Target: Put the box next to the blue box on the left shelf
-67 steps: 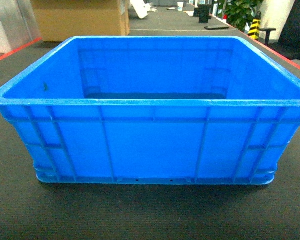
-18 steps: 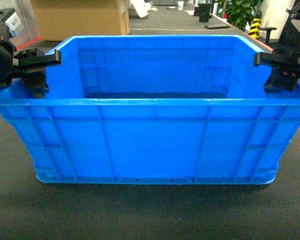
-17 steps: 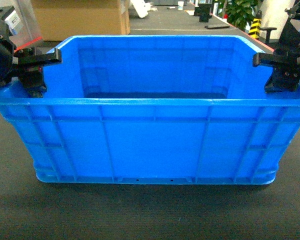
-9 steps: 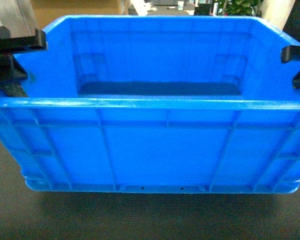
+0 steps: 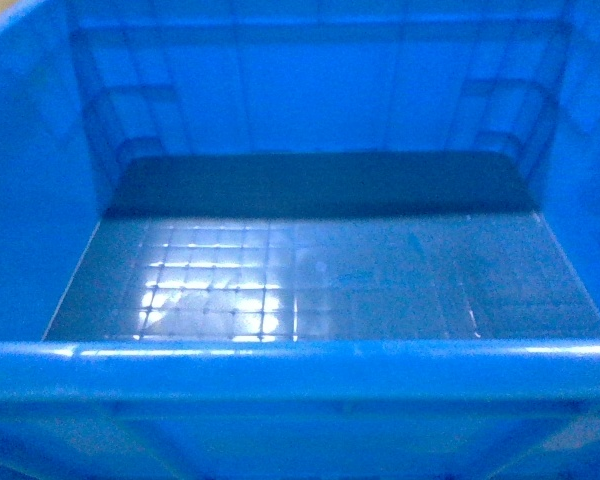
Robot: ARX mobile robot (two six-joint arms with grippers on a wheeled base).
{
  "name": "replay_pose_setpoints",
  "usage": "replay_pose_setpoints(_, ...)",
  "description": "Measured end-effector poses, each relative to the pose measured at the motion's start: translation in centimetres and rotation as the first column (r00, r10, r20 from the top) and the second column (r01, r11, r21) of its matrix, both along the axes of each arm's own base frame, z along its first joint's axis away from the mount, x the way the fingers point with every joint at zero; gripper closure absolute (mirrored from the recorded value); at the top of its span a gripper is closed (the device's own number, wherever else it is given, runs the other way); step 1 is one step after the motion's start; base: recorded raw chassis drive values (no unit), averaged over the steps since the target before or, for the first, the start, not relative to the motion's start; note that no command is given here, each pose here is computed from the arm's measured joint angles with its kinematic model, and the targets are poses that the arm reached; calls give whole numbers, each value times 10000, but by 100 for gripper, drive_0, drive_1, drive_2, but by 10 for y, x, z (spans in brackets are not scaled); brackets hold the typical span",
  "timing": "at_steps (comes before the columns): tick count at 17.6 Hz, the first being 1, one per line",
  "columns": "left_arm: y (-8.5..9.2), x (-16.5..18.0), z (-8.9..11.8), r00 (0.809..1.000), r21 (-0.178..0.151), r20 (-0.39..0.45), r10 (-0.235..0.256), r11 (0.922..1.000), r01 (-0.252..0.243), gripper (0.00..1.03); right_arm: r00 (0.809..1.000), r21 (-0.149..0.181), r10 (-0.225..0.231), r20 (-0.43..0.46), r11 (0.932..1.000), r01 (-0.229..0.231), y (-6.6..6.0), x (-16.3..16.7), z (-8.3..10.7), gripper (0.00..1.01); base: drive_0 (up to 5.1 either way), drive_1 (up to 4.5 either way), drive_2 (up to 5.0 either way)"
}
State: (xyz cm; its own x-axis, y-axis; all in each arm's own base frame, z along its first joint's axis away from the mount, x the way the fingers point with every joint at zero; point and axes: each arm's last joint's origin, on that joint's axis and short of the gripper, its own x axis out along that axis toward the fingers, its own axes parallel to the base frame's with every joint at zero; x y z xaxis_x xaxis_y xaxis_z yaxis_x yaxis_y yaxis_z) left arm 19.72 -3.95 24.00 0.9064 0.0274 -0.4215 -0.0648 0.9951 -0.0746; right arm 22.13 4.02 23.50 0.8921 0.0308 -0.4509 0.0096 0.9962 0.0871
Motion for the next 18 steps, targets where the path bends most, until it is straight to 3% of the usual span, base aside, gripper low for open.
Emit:
replay_pose_setpoints(2,0,-32,13,9946,91,1022,-185,9998,177,94,9972,199,-89,745,9998,74,-5,-32,9,80,0,0,0)
replay_pose_setpoints(3,-1,-43,10,9927,164,1184,-251,9996,233,94,9935,62,-232,1115,9997,227,-6,-41,7,80,0,0,0)
replay_pose_setpoints(7,-1,-47,6,9926,173,1186,-253,9996,235,94,9922,-124,-196,1232,9997,213,-6,-46,4,80,0,0,0)
replay_pose_setpoints(18,-1,-47,6,9928,174,1170,-264,9995,246,94,9921,-174,-208,1240,9996,231,-6,-46,4,80,-59,-59,-59)
